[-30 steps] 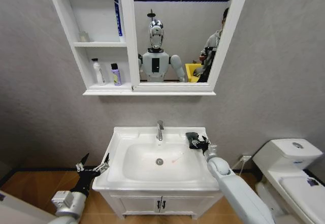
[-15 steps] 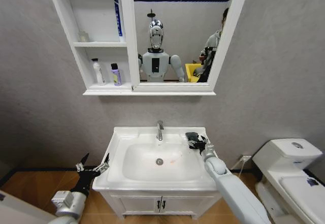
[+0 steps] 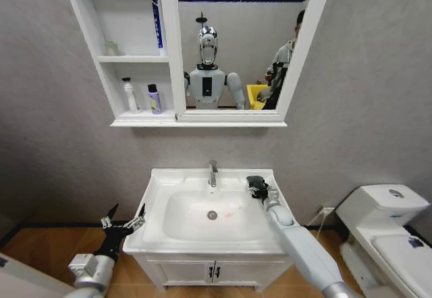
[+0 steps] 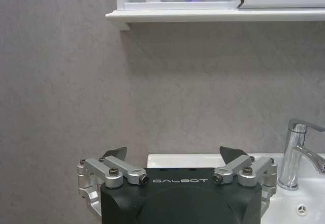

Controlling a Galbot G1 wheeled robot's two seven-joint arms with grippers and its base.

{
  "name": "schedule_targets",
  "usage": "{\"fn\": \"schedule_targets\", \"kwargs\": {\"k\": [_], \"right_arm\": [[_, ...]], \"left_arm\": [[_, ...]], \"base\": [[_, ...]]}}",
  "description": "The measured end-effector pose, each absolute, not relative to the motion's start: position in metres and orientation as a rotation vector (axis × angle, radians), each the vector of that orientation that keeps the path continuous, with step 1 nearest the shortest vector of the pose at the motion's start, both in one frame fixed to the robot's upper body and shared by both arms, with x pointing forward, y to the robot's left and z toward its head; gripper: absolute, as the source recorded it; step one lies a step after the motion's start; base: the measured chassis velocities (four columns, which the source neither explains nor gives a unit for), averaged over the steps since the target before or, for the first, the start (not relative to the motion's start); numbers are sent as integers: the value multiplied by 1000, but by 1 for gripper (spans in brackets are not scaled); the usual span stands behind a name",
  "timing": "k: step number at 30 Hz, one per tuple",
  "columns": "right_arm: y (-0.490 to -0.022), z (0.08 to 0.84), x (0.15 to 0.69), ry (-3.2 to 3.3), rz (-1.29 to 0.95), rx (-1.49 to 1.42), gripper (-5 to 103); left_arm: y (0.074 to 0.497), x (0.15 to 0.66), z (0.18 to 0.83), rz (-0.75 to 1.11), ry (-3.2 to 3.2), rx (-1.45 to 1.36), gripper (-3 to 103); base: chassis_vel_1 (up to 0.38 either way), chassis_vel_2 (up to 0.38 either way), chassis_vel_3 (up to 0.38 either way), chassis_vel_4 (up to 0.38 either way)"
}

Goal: Move facial cleanser and shampoo from washbasin to cabinet, then wipe washbasin with towel.

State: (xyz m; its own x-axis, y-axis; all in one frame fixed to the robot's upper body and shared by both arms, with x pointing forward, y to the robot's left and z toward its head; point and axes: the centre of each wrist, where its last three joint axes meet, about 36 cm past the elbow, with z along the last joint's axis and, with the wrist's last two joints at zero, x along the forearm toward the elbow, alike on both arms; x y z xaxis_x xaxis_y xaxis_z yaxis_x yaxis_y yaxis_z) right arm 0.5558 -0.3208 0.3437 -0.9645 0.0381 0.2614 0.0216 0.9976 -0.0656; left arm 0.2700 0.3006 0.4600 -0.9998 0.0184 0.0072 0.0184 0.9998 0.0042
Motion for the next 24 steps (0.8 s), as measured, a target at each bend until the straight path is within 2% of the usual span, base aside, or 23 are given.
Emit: {"fn": "schedule_targets", "kwargs": {"k": [2,3,6,7,8,9,10,11,12,13,14,16,17,19,24], "right_arm": [[-321,346,555,-2869,86,-46,66],[-321,346,555,-2869,86,-46,66],[-322,347,555,-2866,86,-48,56],[-322,347,555,-2866,86,-48,56],[-322,348,555,-2863,84,-48,44],[-323,349,555,-2861,81,-47,40],[-323,349,555,-2861,81,-47,40],[-323,350,555,-2859,81,-48,33],[-323,350,555,-2857,82,-49,33],[-323,350,554,-2856,81,-48,28],[-323,350,554,-2856,81,-48,28],[-321,351,553,-2860,66,-40,18],[-321,351,553,-2860,66,-40,18],[-313,363,546,-2877,51,0,8],[-285,391,531,-2888,27,67,5]], "left_arm": [[301,270,460,-7,-3134,-29,100],[301,270,460,-7,-3134,-29,100],[301,270,460,-7,-3134,-29,100],[301,270,460,-7,-3134,-29,100],[301,270,460,-7,-3134,-29,100],[301,270,460,-7,-3134,-29,100],[301,270,460,-7,-3134,-29,100],[301,270,460,-7,-3134,-29,100],[301,270,460,-7,-3134,-29,100],[301,270,460,-7,-3134,-29,100],[301,270,460,-7,-3134,-29,100],[301,270,460,-7,-3134,-29,100],[301,270,460,-7,-3134,-29,100],[301,270,460,-7,-3134,-29,100],[301,270,460,-7,-3134,-29,100]], "base": [[0,0,0,0],[0,0,0,0],[0,0,0,0],[0,0,0,0],[0,0,0,0],[0,0,0,0],[0,0,0,0],[0,0,0,0],[0,0,0,0],[0,0,0,0],[0,0,0,0],[0,0,0,0],[0,0,0,0],[0,0,0,0],[0,0,0,0]]}}
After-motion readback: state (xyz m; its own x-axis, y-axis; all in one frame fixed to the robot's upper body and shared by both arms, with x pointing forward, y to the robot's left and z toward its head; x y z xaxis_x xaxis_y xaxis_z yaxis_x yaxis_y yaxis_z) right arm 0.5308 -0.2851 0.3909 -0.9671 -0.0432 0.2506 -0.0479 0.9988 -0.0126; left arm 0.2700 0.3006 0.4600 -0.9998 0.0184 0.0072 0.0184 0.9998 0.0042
